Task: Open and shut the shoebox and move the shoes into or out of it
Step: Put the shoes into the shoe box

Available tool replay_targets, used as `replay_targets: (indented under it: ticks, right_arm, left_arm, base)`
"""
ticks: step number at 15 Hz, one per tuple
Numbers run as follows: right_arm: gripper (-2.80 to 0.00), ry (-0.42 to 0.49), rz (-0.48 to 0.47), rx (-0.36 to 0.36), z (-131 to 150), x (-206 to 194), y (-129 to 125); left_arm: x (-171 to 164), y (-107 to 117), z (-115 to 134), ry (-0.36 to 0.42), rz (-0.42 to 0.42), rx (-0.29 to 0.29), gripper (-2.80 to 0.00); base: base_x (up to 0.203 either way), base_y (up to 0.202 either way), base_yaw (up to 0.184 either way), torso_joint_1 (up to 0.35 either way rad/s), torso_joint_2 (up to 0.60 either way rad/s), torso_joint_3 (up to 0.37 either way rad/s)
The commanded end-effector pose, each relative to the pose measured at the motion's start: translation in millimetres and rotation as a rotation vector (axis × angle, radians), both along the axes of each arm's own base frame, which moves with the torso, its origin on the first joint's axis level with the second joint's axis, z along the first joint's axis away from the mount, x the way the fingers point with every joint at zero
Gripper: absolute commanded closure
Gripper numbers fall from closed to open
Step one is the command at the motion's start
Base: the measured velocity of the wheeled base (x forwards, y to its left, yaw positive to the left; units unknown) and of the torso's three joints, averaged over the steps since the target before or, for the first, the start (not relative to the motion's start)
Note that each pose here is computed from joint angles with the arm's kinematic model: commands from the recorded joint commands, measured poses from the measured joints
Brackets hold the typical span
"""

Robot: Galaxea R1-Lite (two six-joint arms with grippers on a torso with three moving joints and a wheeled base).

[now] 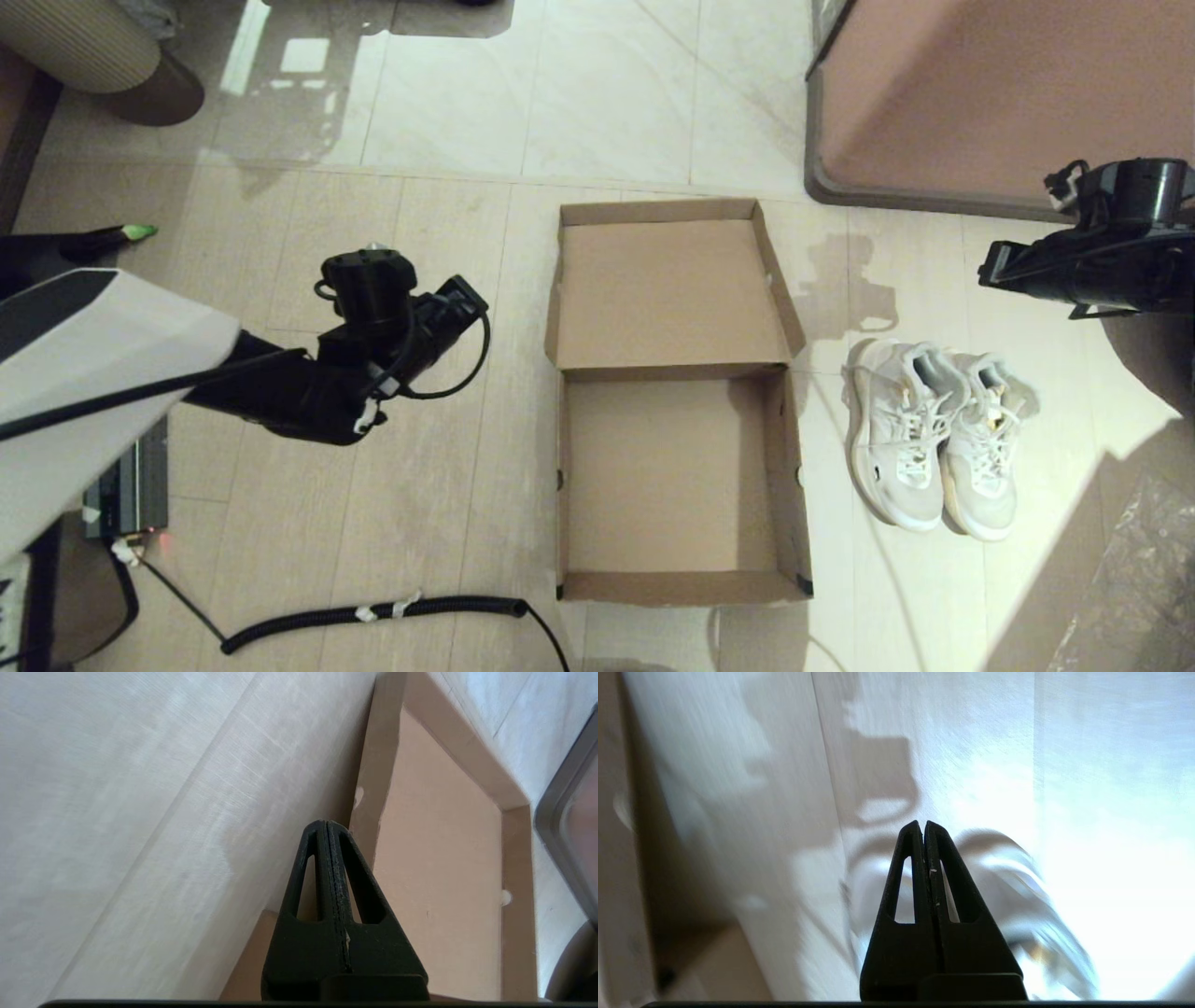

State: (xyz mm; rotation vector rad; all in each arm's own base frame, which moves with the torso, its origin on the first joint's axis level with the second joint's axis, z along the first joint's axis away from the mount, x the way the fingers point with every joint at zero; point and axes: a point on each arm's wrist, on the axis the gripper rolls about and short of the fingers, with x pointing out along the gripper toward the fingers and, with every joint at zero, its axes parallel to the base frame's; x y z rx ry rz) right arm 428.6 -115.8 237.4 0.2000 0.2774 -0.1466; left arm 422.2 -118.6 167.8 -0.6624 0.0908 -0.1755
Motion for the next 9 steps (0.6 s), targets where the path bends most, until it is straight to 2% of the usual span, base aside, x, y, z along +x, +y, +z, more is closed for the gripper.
replay_targets:
  ticks: [1, 4, 6, 9]
  right_arm:
    - [0.00, 0.017, -0.024, -0.028, 15, -37, 2]
    - [0.00, 0.111, -0.069, -0.017, -4, -66, -8]
    - [0.00, 0.200, -0.094, 0.009, -29, -80, -15]
    - [0.00, 0.313, -0.094, 0.036, -66, -78, -22]
  left_arm:
    - [-24, 13, 15, -0.024, 0.015, -0.007, 0.00]
    - [-58, 27, 14, -0.027, 0.025, 0.017, 0.00]
    - [-76, 38, 19, -0.043, 0.039, 0.020, 0.00]
    - [-89, 46, 28, -0.065, 0.052, 0.017, 0.00]
  base:
    - [0.000, 0.000, 0.000, 0.000, 0.00, 0.000]
    - [0.000, 0.000, 0.000, 0.000, 0.00, 0.000]
    - [0.000, 0.000, 0.000, 0.000, 0.00, 0.000]
    - [0.000, 0.000, 0.000, 0.000, 0.00, 0.000]
